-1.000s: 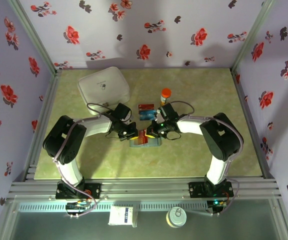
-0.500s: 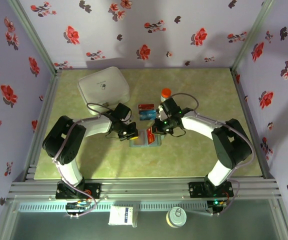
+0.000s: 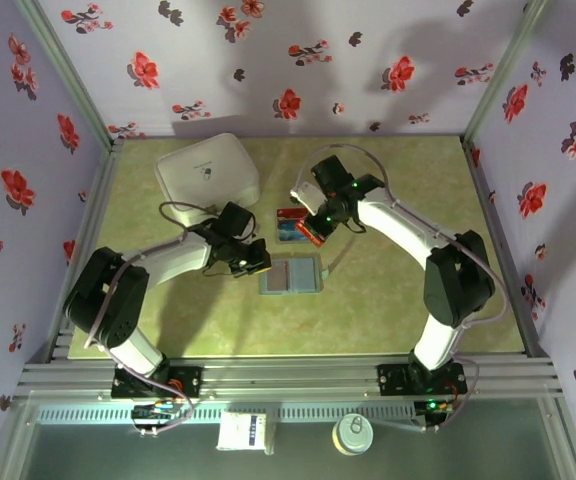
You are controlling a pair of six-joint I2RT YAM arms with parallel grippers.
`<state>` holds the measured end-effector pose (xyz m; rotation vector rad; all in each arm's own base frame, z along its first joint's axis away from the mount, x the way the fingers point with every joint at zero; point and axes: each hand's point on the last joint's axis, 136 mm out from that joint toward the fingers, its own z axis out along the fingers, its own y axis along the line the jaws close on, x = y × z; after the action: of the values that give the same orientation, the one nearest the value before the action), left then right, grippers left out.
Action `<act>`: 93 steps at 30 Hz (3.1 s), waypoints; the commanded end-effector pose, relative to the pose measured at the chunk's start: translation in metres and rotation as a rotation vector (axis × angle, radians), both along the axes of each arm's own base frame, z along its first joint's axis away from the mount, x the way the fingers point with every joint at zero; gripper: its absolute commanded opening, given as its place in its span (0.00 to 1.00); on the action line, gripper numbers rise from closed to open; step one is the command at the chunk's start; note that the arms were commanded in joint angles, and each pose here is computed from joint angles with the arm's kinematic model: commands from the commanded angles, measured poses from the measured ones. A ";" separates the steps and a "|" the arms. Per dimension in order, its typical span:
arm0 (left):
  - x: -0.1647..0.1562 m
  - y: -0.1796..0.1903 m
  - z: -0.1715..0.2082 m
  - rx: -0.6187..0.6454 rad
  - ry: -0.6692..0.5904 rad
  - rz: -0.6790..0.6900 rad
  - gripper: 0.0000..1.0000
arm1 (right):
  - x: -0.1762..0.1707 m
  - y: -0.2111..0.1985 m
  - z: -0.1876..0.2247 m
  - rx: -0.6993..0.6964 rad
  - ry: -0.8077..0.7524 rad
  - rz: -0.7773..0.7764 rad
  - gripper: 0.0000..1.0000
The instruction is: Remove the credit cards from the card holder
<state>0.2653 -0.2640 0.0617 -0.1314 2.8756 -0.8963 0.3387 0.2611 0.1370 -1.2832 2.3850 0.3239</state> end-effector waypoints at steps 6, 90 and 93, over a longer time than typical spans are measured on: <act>-0.013 0.028 -0.007 0.044 0.002 0.037 0.06 | 0.031 0.000 0.009 -0.228 -0.108 0.422 0.00; 0.001 0.012 -0.026 -0.025 0.013 0.049 0.00 | -0.073 0.085 -0.074 0.501 0.620 -0.691 0.22; 0.001 0.011 -0.025 -0.029 0.015 0.051 0.00 | -0.077 0.087 -0.081 0.499 0.648 -0.698 0.23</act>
<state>0.2611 -0.2445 0.0281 -0.2124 2.8822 -0.8923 0.2697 0.3388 0.0595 -0.1163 2.7779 1.0506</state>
